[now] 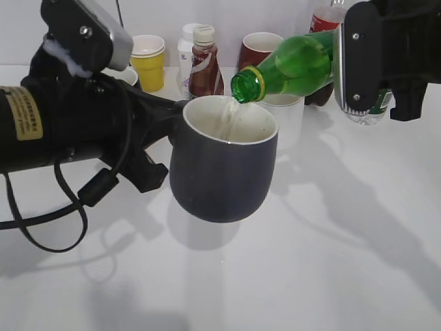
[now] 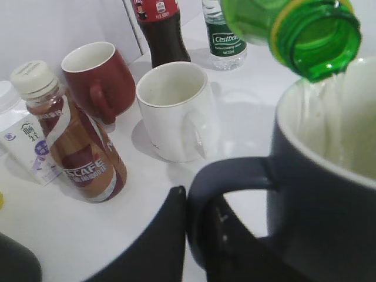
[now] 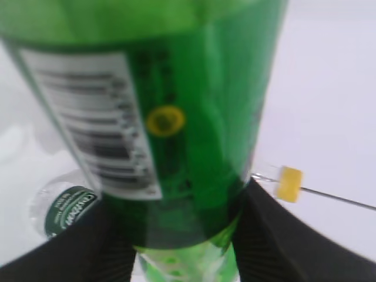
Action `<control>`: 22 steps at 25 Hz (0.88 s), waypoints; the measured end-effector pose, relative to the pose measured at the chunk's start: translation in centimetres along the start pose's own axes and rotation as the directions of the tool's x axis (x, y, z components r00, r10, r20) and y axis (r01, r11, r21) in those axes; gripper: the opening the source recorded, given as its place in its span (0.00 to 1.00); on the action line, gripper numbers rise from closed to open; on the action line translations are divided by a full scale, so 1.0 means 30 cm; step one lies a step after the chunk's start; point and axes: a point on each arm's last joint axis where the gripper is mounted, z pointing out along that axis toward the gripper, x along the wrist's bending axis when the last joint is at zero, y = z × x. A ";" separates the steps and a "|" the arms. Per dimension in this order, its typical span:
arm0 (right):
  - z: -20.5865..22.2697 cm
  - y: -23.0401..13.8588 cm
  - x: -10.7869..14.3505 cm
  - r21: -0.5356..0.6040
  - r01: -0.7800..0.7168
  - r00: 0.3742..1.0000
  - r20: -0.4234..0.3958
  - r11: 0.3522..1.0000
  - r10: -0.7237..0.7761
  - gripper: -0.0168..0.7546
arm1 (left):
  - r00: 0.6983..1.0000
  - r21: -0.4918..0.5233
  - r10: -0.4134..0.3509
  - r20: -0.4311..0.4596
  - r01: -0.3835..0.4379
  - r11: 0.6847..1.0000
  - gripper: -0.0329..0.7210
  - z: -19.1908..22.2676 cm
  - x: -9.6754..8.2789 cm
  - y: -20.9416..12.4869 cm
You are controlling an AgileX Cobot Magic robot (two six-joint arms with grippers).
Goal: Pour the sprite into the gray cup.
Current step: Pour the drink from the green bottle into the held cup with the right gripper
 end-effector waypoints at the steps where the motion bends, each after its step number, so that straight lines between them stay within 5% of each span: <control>1: -0.001 0.000 -0.007 0.000 0.004 1.000 0.006 1.000 -0.004 0.45 | 1.000 0.001 0.000 0.000 0.000 1.000 0.11 0.002 0.000 -0.001; 22: -0.003 0.001 -0.029 0.000 0.062 0.998 0.031 0.998 -0.062 0.45 | 1.000 0.018 -0.001 0.005 0.001 1.000 0.11 0.016 -0.003 -0.013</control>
